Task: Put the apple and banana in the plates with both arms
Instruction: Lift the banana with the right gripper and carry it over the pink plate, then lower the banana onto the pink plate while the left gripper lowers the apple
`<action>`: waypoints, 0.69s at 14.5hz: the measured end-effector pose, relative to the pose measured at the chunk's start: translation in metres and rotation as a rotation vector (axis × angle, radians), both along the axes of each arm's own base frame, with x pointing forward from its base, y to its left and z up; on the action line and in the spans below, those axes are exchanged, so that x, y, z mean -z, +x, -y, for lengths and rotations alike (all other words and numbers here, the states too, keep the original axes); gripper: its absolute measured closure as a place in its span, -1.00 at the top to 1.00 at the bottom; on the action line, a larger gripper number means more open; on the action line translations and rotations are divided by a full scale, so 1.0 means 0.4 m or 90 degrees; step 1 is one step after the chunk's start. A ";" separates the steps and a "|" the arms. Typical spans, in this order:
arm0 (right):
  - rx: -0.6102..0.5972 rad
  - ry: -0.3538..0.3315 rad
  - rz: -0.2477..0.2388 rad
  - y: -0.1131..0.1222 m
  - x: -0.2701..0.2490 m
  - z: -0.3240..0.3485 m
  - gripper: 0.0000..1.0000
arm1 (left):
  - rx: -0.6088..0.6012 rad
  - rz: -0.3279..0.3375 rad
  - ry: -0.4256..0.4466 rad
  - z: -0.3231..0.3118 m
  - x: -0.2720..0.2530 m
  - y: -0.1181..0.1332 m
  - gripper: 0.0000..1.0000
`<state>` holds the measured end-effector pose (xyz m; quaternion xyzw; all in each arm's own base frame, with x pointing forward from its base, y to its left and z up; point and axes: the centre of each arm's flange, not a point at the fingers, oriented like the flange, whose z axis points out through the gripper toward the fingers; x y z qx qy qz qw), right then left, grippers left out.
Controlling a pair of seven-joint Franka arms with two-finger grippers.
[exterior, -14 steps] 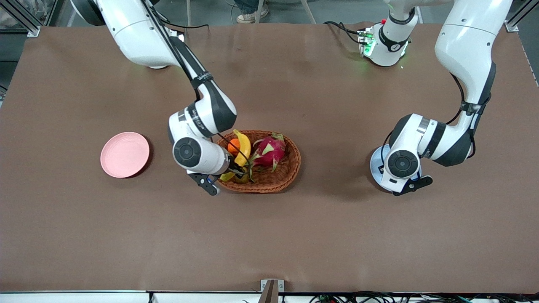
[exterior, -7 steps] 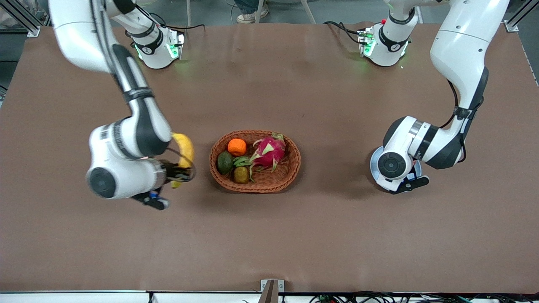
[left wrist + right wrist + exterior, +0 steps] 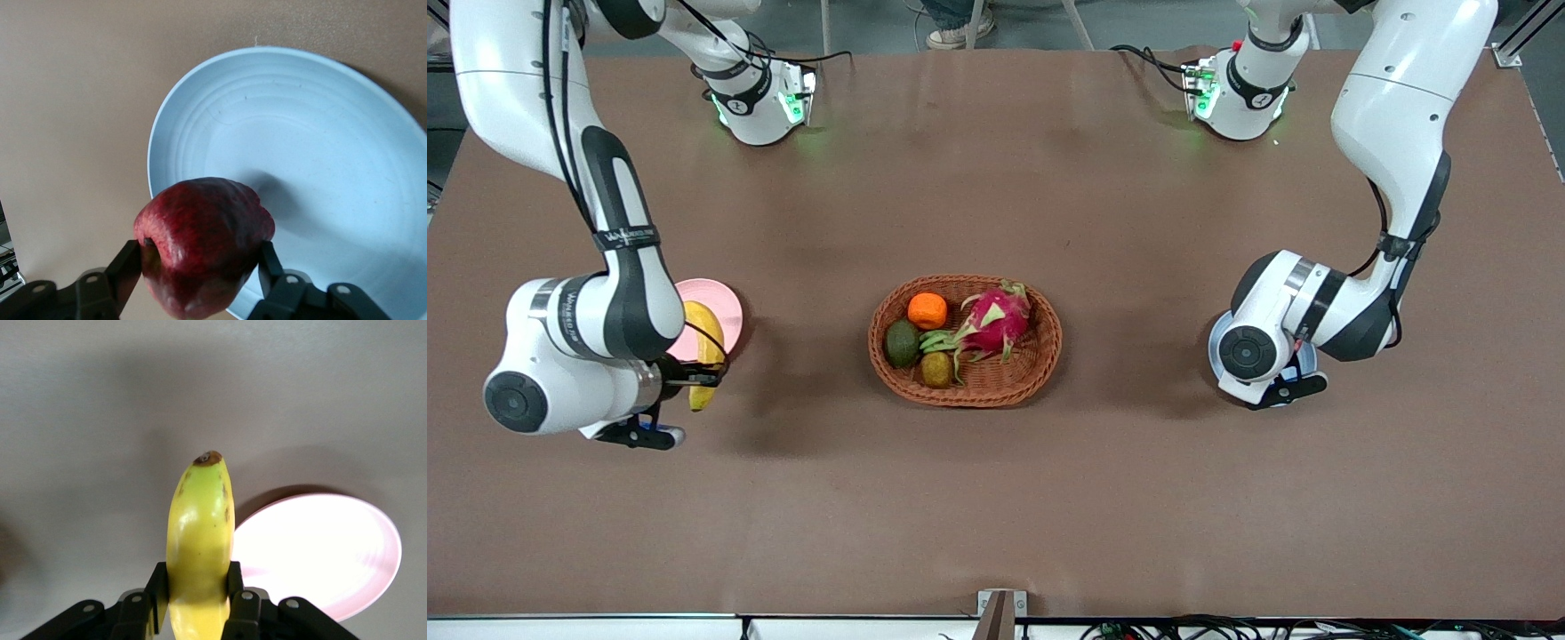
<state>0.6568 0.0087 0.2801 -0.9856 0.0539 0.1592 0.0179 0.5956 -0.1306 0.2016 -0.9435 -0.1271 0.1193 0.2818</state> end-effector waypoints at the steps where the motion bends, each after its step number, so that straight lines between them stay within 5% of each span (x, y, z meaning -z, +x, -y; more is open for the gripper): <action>1: -0.012 0.004 0.012 -0.036 0.015 0.021 -0.22 | 0.000 -0.001 0.000 0.001 0.002 0.000 0.54; 4: -0.034 0.015 0.027 -0.144 0.033 0.079 -0.22 | 0.002 0.002 -0.001 0.009 -0.001 0.002 0.99; 7: -0.040 0.013 0.089 -0.226 0.056 0.122 -0.22 | 0.010 0.011 -0.003 0.037 -0.013 0.007 1.00; 10: -0.049 0.006 0.096 -0.277 0.091 0.121 -0.22 | 0.019 0.034 -0.014 0.072 -0.050 0.029 1.00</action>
